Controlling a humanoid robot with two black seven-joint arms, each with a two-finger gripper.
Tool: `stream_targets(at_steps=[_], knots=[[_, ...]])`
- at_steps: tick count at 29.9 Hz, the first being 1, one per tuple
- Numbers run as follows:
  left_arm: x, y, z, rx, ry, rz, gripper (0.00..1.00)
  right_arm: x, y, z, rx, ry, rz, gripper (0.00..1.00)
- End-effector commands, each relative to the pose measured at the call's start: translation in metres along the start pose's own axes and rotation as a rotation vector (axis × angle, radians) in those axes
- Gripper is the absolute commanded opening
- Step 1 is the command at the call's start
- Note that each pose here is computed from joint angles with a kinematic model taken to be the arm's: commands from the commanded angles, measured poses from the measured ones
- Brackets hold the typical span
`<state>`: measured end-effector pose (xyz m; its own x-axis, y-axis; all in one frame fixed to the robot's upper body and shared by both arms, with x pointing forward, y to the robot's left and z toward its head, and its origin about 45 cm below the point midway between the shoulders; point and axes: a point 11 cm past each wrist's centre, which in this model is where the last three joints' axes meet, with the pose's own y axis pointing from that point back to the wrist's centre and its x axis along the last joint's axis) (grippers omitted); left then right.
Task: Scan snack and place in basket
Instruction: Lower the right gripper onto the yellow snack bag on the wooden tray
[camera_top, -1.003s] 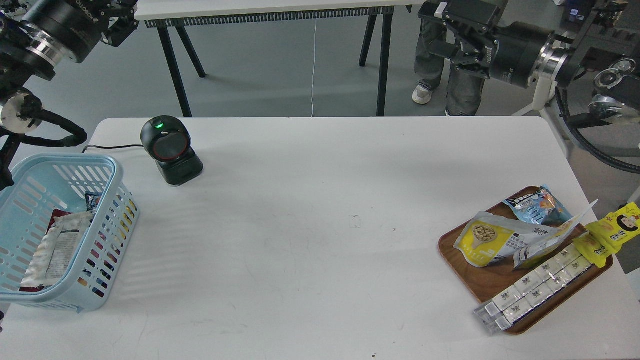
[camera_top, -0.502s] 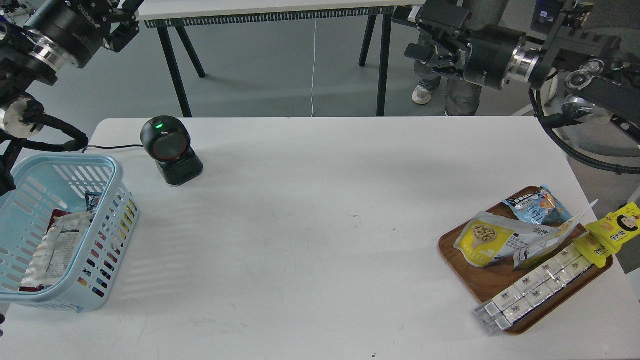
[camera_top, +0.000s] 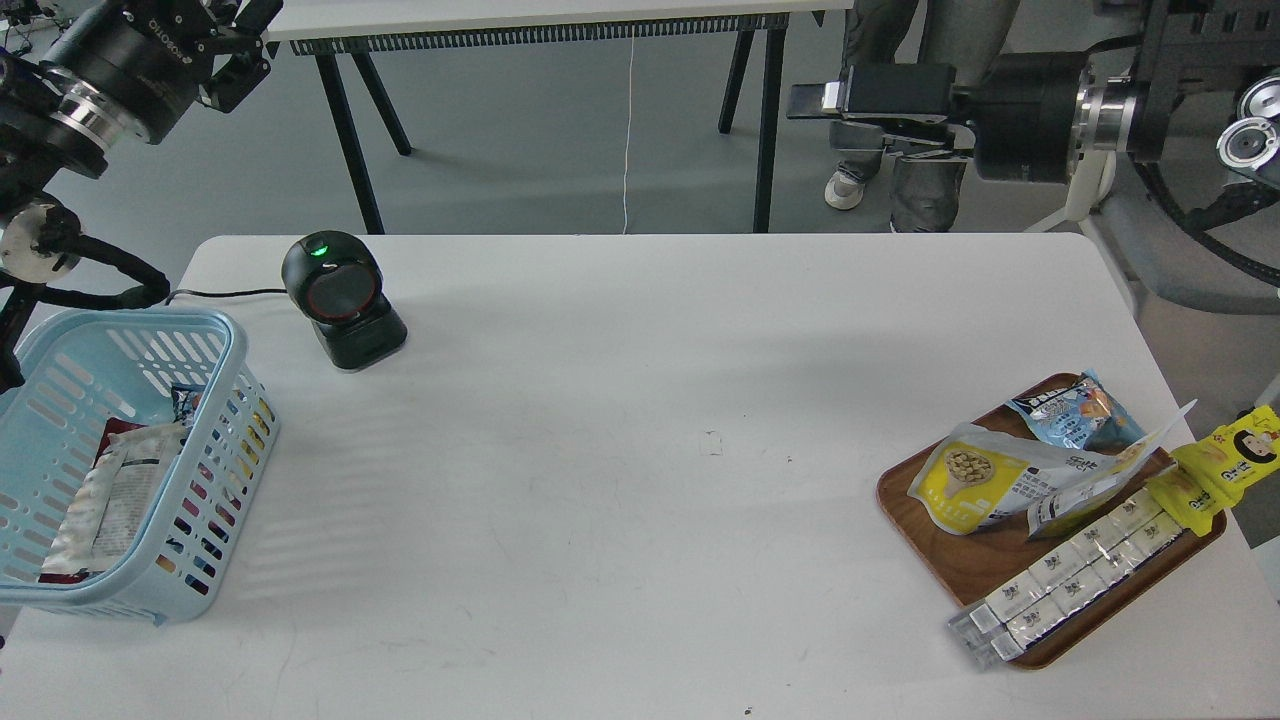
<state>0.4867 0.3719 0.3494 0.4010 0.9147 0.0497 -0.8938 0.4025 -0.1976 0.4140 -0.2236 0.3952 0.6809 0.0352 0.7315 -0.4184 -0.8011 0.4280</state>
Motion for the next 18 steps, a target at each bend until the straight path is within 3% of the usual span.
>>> stream_targets(at_steps=[1, 8, 18], knots=[[-0.002, -0.001, -0.001, -0.001, 0.005, -0.002, 1.0, -0.015, -0.004, -0.013, -0.048, 0.164, -0.139, 1.0], [-0.008, -0.004, -0.006, 0.001, 0.018, -0.011, 1.0, -0.058, 0.02, -0.002, -0.199, 0.482, -0.408, 1.0], [-0.028, -0.015, -0.018, 0.003, 0.051, -0.041, 1.0, -0.091, 0.059, -0.001, -0.257, 0.659, -0.5, 1.0]])
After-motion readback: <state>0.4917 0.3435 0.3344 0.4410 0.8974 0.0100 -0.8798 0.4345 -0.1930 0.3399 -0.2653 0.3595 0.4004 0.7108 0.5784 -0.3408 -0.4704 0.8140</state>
